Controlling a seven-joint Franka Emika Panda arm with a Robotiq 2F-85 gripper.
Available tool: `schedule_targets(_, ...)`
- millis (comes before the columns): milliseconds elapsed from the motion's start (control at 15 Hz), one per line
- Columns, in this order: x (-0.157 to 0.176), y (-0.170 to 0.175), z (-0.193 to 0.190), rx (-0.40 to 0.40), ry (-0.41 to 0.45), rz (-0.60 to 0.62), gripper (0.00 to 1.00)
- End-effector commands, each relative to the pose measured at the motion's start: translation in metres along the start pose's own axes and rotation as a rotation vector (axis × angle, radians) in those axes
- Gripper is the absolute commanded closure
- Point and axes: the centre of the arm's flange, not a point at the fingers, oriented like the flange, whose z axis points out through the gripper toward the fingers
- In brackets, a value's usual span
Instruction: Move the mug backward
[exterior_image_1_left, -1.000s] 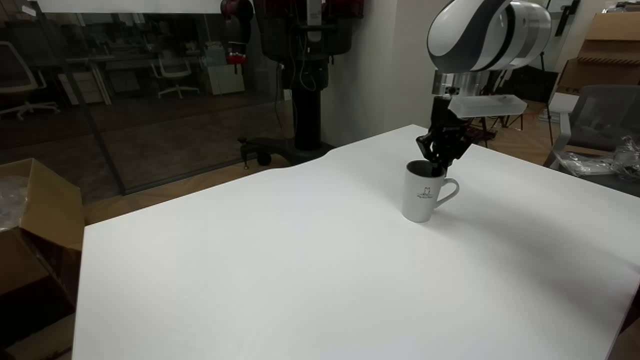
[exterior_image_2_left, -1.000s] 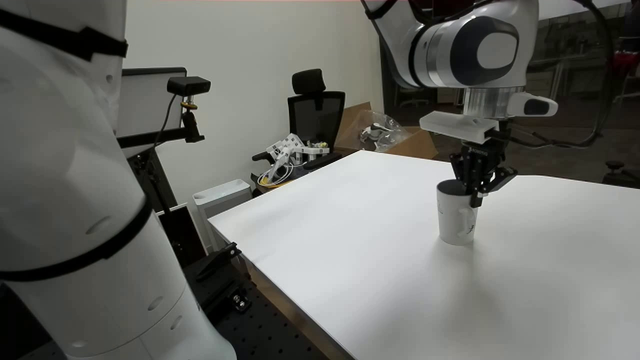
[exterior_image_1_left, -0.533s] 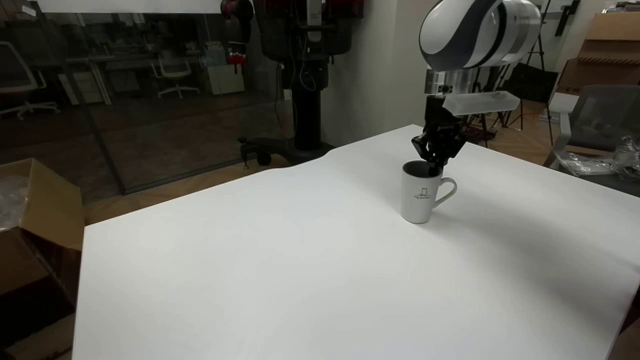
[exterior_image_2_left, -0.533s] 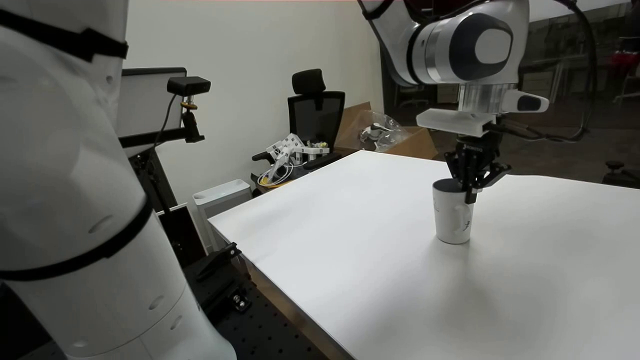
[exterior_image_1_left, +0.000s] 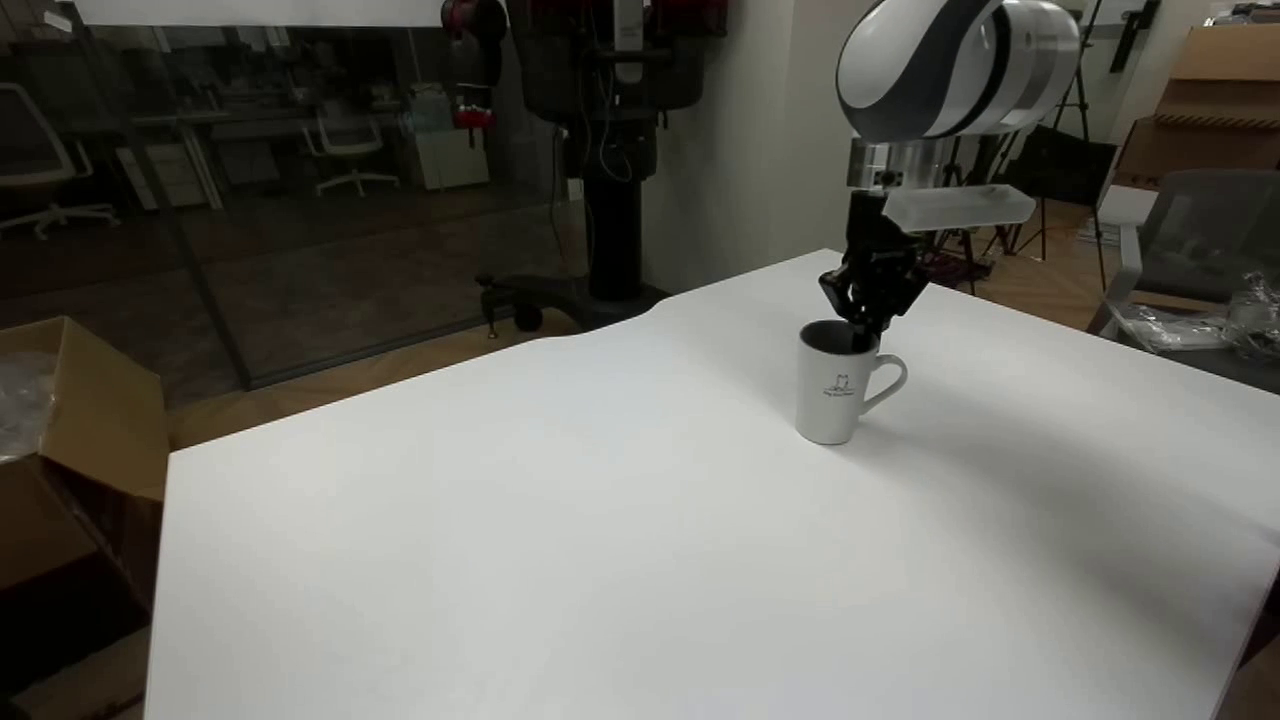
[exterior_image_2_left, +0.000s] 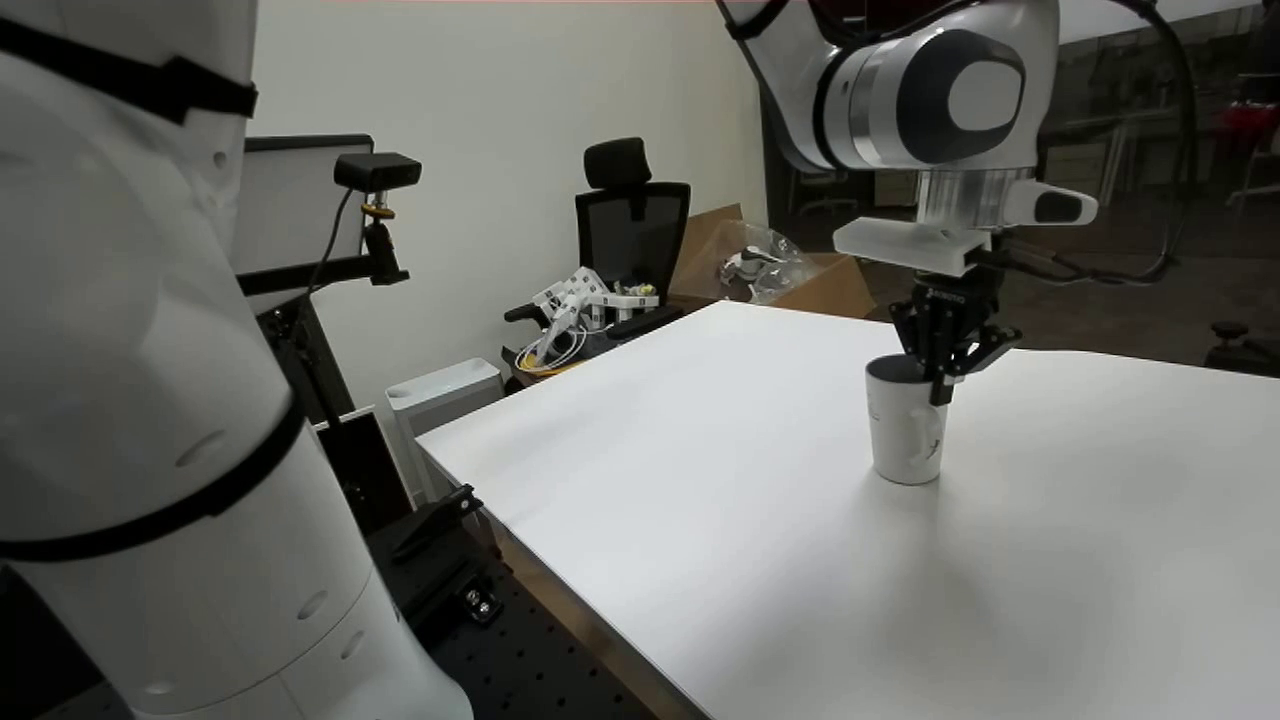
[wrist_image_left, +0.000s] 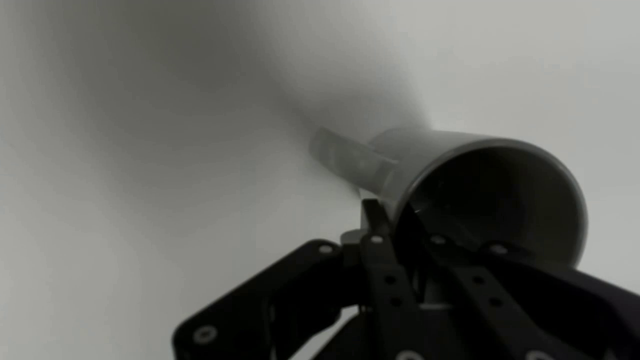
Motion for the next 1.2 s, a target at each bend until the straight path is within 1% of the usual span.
schedule_targets(0,0.013,-0.013,-0.004,0.088,0.071,0.015,0.98)
schedule_targets(200,0.028,-0.032,-0.008,0.155,0.13,0.03,0.98)
schedule_targets(333,0.04,-0.046,-0.012,0.177,0.137,0.022,0.98)
schedule_targets(533,0.057,-0.064,-0.019,0.189,0.099,0.003,0.98)
schedule_targets(733,0.071,-0.074,-0.024,0.194,0.024,-0.014,0.98)
schedule_targets(867,0.078,-0.076,-0.026,0.181,-0.015,-0.016,0.98)
schedule_targets(1000,0.084,-0.077,-0.025,0.165,-0.029,-0.005,0.98)
schedule_targets(1133,0.093,-0.075,-0.021,0.139,-0.021,0.016,0.98)
